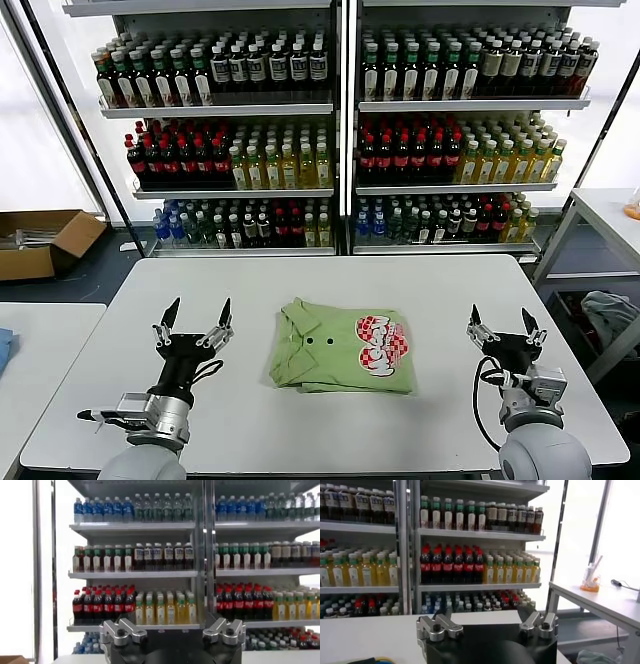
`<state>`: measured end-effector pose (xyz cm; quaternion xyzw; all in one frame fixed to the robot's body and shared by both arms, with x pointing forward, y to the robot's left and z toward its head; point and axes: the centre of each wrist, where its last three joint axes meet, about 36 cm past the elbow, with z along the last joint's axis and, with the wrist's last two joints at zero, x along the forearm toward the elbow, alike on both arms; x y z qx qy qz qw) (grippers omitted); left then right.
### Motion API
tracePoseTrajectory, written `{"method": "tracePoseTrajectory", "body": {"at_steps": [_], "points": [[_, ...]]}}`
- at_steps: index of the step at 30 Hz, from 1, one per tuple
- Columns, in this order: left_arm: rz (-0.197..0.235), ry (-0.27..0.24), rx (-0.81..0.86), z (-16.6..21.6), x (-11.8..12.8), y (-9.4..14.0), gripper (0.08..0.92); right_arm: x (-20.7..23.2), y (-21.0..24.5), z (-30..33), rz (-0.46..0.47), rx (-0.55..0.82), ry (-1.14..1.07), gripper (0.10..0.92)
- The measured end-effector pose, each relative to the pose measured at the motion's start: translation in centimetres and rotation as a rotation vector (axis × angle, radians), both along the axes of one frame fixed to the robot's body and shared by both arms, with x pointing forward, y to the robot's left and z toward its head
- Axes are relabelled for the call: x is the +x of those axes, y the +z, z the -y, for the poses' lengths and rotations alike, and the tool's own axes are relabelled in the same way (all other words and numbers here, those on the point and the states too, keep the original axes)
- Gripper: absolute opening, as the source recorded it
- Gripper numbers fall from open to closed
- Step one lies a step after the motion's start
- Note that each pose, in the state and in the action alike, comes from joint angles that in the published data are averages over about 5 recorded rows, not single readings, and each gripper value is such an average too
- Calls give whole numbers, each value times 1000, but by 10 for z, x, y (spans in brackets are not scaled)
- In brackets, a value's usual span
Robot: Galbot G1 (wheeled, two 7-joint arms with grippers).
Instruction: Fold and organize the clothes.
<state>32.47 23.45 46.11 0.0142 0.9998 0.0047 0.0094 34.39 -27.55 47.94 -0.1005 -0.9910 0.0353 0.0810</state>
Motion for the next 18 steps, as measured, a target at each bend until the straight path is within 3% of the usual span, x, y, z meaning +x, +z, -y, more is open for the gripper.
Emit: {"method": "tracePoseTrajectory", "body": {"at_steps": [18], "points": [[-22, -25, 33, 4, 9, -18, 823, 10, -9, -2, -15, -7, 21, 823]]}}
